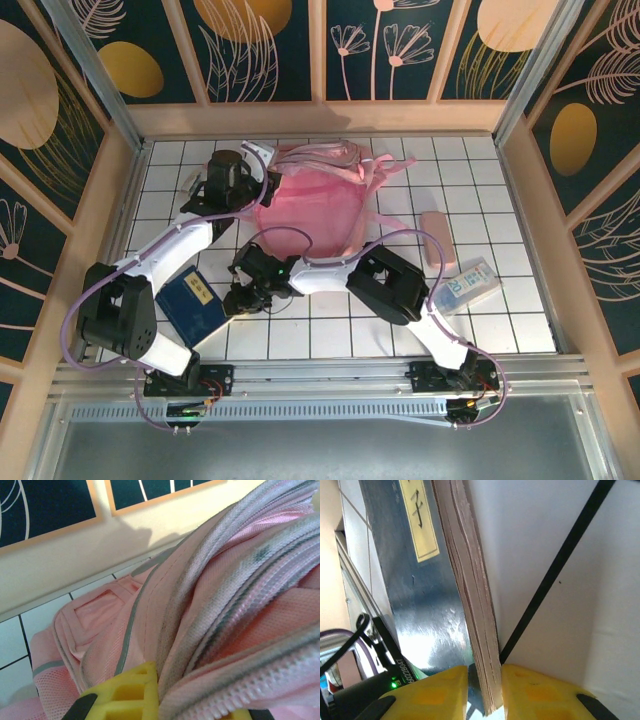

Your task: Pack books, pencil case, and school supplies into a backpack

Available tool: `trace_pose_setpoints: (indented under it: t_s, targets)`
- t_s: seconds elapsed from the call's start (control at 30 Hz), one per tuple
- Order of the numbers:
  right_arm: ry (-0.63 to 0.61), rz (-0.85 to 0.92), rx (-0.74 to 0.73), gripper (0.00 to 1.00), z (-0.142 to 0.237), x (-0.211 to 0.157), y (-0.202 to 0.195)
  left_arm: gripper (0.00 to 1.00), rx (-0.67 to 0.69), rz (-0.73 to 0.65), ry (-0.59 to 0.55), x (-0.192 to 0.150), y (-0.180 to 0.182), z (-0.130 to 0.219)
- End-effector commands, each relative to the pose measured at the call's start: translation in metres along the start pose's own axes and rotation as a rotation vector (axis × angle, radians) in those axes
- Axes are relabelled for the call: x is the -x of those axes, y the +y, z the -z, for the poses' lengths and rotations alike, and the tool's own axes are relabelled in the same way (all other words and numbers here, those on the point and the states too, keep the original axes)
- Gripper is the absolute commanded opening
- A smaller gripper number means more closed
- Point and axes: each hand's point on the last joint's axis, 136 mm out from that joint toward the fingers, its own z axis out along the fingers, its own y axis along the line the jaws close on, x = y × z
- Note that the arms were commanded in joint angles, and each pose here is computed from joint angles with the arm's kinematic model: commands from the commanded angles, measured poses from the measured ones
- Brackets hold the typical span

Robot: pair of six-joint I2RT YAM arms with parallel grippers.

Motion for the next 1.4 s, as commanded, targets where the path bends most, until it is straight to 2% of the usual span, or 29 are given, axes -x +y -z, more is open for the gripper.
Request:
trace_pose_setpoints:
  t_s: [0.0, 0.03, 0.17, 0.27, 0.37, 0.53, 0.6, 0.7, 0.8, 0.83, 0.9, 1.0, 1.07, 1.2, 1.3, 1.33, 1.37]
  targets:
    - [0.037, -0.012, 0.003, 0.1, -0.012, -0.007, 0.0, 0.0, -0.003, -0.013, -0.151, 0.043, 0.0, 0.019]
    - [0.039, -0.009, 0.012, 0.0, -0.012, -0.007, 0.002, 0.0, -0.001, -0.015, -0.148, 0.041, 0.0, 0.019]
    - [0.028, -0.012, 0.019, 0.0, -0.003, -0.006, 0.008, 0.0, 0.011, -0.024, -0.135, 0.033, 0.002, 0.018]
    - [-0.006, -0.023, 0.006, 0.0, 0.019, -0.008, 0.01, 0.0, 0.002, -0.04, -0.118, 0.027, 0.0, 0.018]
    - [-0.048, -0.052, -0.061, 0.0, 0.053, -0.018, -0.003, 0.0, -0.025, -0.062, -0.108, 0.019, -0.006, 0.018]
    - [-0.105, -0.147, -0.213, 0.0, 0.111, -0.052, -0.054, 0.0, -0.089, -0.138, -0.095, 0.004, -0.017, 0.016]
    - [-0.131, -0.173, -0.261, 0.0, 0.132, -0.062, -0.07, 0.0, -0.127, -0.156, -0.056, -0.018, -0.024, 0.01]
    - [-0.156, -0.188, -0.315, 0.0, 0.151, -0.072, -0.081, 0.0, -0.125, -0.139, -0.003, -0.04, -0.022, 0.002]
    - [-0.141, -0.172, -0.332, 0.0, 0.152, -0.076, -0.086, 0.0, -0.099, -0.096, 0.045, -0.057, -0.017, -0.006]
    - [-0.127, -0.161, -0.327, 0.07, 0.149, -0.077, -0.085, 0.01, -0.096, -0.084, 0.057, -0.061, -0.016, -0.007]
    - [-0.105, -0.134, -0.327, 0.26, 0.145, -0.078, -0.082, 0.11, -0.108, -0.065, 0.078, -0.067, -0.018, -0.009]
    - [-0.085, -0.105, -0.329, 0.37, 0.142, -0.079, -0.079, 0.22, -0.148, -0.062, 0.094, -0.071, -0.025, -0.007]
    - [-0.071, -0.103, -0.325, 0.41, 0.14, -0.081, -0.079, 0.26, -0.164, -0.063, 0.098, -0.072, -0.028, -0.004]
    - [-0.035, -0.111, -0.336, 0.42, 0.132, -0.089, -0.09, 0.29, -0.15, -0.044, 0.109, -0.074, -0.027, 0.0]
    - [-0.016, -0.115, -0.32, 0.43, 0.126, -0.092, -0.094, 0.43, -0.138, -0.026, 0.12, -0.075, -0.026, 0.004]
    - [-0.015, -0.112, -0.298, 0.41, 0.124, -0.091, -0.091, 0.46, -0.138, -0.02, 0.124, -0.075, -0.026, 0.006]
    - [-0.009, -0.109, -0.268, 0.33, 0.121, -0.091, -0.086, 0.47, -0.144, -0.012, 0.129, -0.074, -0.028, 0.009]
